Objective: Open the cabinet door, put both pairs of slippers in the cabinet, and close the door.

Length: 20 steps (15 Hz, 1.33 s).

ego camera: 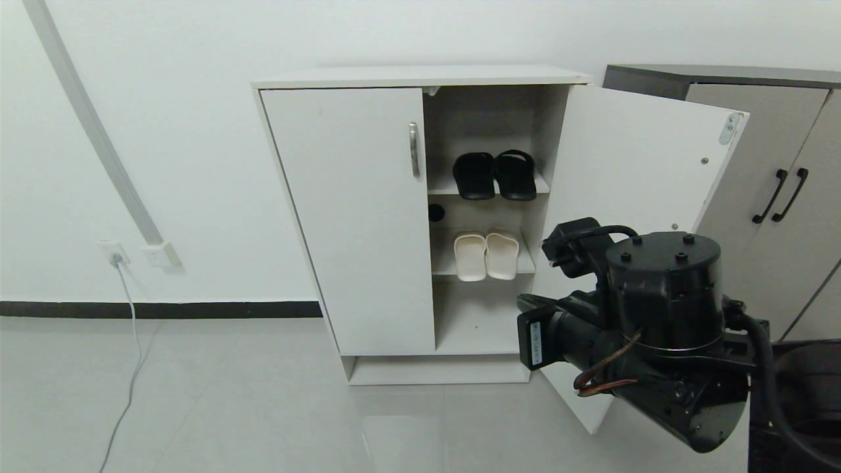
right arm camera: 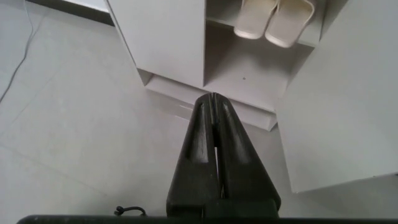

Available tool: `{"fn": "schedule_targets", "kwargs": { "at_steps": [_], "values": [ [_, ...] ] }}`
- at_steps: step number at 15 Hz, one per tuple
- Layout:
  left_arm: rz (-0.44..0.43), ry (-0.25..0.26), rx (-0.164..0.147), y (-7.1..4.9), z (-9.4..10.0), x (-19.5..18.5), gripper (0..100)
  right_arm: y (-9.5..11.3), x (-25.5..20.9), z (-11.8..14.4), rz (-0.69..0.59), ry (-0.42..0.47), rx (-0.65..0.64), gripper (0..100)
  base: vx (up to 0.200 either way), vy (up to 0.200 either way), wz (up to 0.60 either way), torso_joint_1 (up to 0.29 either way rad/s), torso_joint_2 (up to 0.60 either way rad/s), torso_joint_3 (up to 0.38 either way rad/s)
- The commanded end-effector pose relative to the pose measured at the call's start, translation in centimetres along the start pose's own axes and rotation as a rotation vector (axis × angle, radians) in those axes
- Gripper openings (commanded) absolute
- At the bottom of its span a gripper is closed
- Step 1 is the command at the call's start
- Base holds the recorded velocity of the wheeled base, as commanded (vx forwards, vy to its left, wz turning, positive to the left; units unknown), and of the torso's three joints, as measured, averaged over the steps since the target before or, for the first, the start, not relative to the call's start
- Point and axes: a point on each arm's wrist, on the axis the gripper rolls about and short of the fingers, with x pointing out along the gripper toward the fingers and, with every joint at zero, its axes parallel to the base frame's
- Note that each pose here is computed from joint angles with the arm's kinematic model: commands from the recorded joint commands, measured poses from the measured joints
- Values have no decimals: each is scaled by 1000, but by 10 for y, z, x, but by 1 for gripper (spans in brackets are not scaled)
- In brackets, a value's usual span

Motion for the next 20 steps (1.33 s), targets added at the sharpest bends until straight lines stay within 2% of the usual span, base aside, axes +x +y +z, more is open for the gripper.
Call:
{"fn": "schedule_targets", "kwargs": {
  "at_steps": [1, 6, 11, 20],
  "values": [
    [0, 0, 0, 0, 0, 0, 0, 0, 3, -2, -4, 8, -5, 0, 0, 0, 0, 0, 0, 0],
    [-1, 0, 0, 0, 0, 0, 0, -1, 5, -3, -14, 12, -8, 0, 0, 0, 0, 3, -98, -151],
    [-1, 0, 0, 0, 0, 0, 0, -6, 8, -2, -30, 10, -10, 0, 0, 0, 0, 48, -464, -368],
    [0, 0, 0, 0, 0, 0, 0, -9, 13, -5, -45, 17, -9, 0, 0, 0, 0, 135, -462, -336]
  ]
}}
